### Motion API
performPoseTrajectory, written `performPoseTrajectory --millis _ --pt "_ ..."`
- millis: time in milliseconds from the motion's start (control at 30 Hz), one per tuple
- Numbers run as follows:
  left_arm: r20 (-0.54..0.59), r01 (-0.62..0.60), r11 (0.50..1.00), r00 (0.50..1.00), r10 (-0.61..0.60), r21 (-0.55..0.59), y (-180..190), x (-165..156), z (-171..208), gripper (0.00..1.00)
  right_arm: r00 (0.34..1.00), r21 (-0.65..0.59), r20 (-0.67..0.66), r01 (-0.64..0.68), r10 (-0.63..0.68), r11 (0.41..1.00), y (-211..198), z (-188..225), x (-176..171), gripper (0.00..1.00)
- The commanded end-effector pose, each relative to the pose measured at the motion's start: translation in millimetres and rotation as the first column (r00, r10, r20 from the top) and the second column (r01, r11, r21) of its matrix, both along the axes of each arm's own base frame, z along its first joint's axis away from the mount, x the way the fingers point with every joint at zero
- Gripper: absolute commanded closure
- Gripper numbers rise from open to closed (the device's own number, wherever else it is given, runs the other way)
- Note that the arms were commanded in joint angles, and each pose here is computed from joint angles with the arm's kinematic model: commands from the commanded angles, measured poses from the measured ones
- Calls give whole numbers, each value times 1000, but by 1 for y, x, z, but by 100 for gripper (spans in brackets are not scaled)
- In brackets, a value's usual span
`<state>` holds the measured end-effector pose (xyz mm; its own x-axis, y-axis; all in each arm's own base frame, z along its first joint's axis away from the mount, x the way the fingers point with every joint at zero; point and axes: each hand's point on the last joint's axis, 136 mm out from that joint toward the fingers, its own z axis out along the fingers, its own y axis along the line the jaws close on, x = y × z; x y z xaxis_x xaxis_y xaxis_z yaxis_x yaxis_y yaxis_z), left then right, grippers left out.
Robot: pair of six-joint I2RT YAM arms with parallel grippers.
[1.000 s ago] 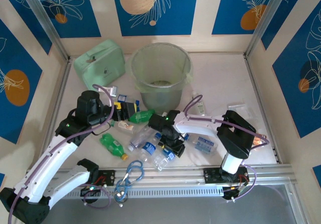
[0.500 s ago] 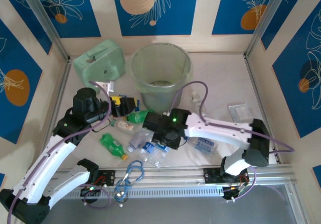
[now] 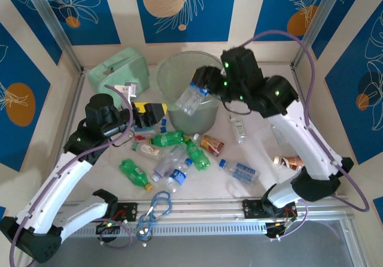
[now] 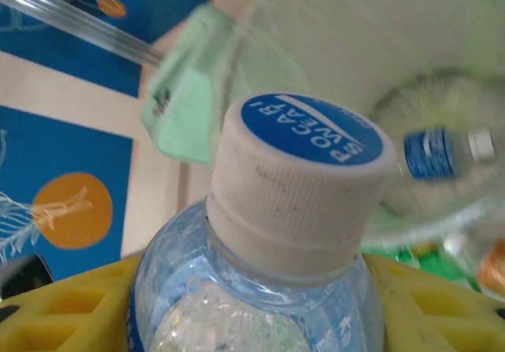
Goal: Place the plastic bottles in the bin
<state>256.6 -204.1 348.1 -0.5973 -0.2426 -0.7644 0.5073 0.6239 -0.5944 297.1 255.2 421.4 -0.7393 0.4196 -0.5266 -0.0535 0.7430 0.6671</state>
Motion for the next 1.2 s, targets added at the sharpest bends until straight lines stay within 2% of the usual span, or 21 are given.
performPoseTrajectory --millis 0,133,267,400,500,567,667,800,900,967,1067,1167 --pt "2 7 1000 1000 -7 -16 -1 -1 12 7 997 -59 11 -69 70 996 7 -11 32 44" --pt "-14 13 1000 1000 -13 -16 -4 2 7 7 998 -39 -41 -53 51 998 6 -31 71 41" --pt "-19 8 1000 1000 -8 -17 -5 5 5 7 996 -69 -85 -38 32 997 6 -53 94 20" --pt "-13 9 1000 1000 -10 -11 -5 6 5 7 997 -132 -77 8 -18 991 -8 -52 96 16" --pt "-1 12 1000 1000 -12 -6 -5 6 5 7 988 -209 -52 129 -143 969 -41 -44 88 16" --pt "8 23 1000 1000 -22 -8 -7 5 7 7 956 -291 -58 260 -289 921 -79 -47 76 17" --pt "27 58 998 998 -57 -24 -11 2 13 7 840 -421 -108 445 -531 790 -146 -69 41 17" --pt "63 101 994 993 -98 -36 -15 -4 22 7 595 -540 -230 580 -770 610 -225 -133 -24 14" --pt "94 137 988 987 -130 -65 -19 -9 28 7 408 -556 -328 646 -852 523 -265 -181 -71 14" --pt "99 153 985 984 -145 -78 -21 -11 29 6 308 -545 -395 680 -866 491 -283 -211 -96 13" --pt "86 155 985 985 -149 -78 -22 -10 27 7 205 -522 -466 722 -861 455 -298 -245 -119 13" --pt "81 156 984 985 -149 -83 -23 -8 27 7 102 -549 -504 729 -858 409 -310 -268 -138 12"
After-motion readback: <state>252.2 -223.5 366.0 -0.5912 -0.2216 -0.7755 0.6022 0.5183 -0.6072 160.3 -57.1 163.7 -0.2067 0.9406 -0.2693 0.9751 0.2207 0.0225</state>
